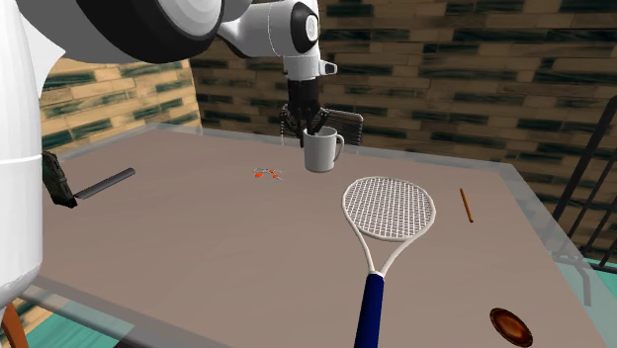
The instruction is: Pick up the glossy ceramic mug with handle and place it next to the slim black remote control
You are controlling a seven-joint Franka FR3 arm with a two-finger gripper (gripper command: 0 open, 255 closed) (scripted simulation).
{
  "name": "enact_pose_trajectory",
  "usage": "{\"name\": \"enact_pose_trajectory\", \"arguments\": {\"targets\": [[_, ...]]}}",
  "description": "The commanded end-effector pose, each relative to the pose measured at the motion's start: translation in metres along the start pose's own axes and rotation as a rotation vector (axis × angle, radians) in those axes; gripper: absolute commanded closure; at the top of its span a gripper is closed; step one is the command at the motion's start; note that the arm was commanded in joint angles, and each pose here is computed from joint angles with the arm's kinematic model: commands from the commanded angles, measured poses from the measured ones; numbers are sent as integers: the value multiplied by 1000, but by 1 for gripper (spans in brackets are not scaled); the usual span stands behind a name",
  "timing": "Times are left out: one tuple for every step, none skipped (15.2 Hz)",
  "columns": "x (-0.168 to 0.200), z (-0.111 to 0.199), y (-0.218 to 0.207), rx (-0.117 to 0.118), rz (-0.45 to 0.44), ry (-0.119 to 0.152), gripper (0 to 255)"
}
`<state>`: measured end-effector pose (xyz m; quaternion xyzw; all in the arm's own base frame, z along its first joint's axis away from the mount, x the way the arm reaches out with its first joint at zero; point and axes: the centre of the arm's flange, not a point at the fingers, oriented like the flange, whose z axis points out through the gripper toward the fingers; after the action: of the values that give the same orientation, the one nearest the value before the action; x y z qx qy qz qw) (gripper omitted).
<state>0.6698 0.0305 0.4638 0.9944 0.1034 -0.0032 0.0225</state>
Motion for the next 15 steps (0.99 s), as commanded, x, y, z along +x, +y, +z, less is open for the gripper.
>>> {"name": "enact_pose_trajectory", "arguments": {"targets": [[1, -10, 1, 0, 0, 0, 255], [1, -15, 1, 0, 0, 0, 255], [1, -21, 1, 0, 0, 0, 255], [1, -26, 2, 0, 0, 0, 255], [1, -31, 2, 0, 0, 0, 255], [1, -36, 2, 0, 0, 0, 255], [0, -42, 2, 0, 0, 0, 255], [0, -47, 2, 0, 0, 0, 255], [0, -52, 3, 0, 0, 0, 255], [0, -56, 3, 0, 0, 0, 255], [-1, -55, -10, 0, 0, 0, 255], [-3, -53, -23, 0, 0, 0, 255], [-5, -52, -36, 0, 0, 0, 255], [-7, -51, -49, 0, 0, 0, 255], [-9, -49, -62, 0, 0, 0, 255]]}}
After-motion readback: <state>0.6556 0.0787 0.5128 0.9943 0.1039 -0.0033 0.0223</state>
